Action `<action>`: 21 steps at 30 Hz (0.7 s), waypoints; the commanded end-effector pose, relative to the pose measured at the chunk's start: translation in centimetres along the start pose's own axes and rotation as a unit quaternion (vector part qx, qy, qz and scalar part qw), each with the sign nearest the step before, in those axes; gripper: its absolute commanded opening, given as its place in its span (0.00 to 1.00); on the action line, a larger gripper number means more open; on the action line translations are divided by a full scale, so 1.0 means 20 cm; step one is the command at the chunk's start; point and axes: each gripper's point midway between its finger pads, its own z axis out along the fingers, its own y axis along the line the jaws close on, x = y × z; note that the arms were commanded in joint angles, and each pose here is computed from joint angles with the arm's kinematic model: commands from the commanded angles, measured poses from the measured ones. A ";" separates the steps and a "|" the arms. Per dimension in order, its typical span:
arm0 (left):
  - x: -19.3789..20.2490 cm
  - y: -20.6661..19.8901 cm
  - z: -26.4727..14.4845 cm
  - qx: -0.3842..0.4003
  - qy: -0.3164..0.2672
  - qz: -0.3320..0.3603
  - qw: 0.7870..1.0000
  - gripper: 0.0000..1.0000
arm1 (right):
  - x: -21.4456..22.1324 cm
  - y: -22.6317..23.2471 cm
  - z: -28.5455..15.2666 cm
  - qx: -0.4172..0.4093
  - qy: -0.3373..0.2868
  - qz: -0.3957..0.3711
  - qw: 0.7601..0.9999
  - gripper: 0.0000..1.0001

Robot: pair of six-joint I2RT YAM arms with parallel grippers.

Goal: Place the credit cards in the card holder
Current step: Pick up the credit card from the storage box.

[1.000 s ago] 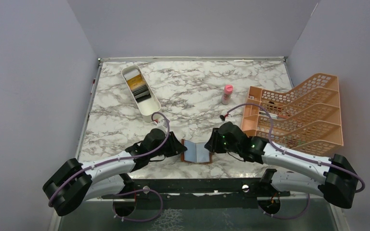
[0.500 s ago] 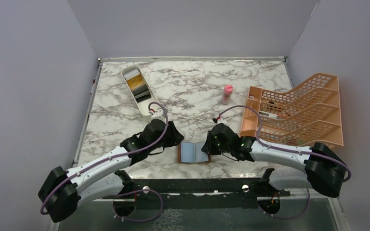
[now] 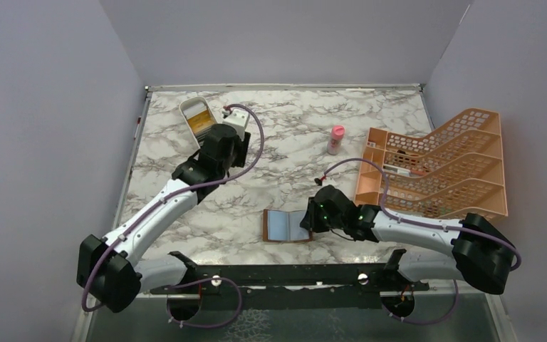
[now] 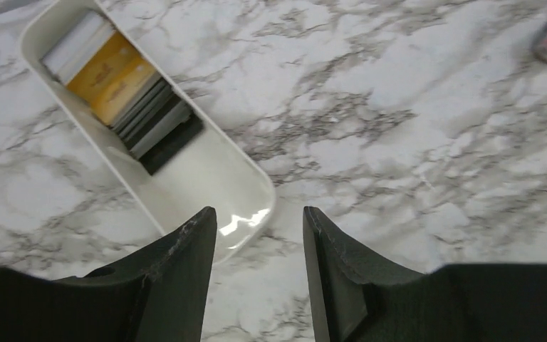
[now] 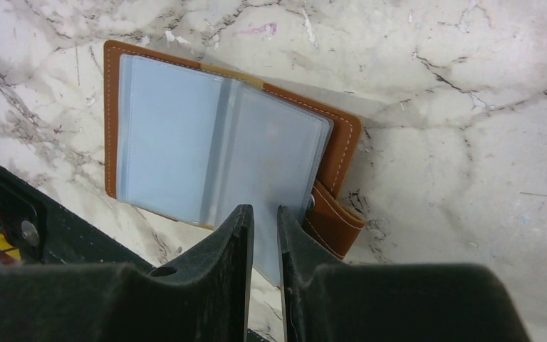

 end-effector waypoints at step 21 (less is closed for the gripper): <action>-0.15 1.06 0.86 -0.047 0.069 0.276 0.958 0.58 | 0.06 0.10 -0.01 -0.052 0.037 -0.008 0.998 0.24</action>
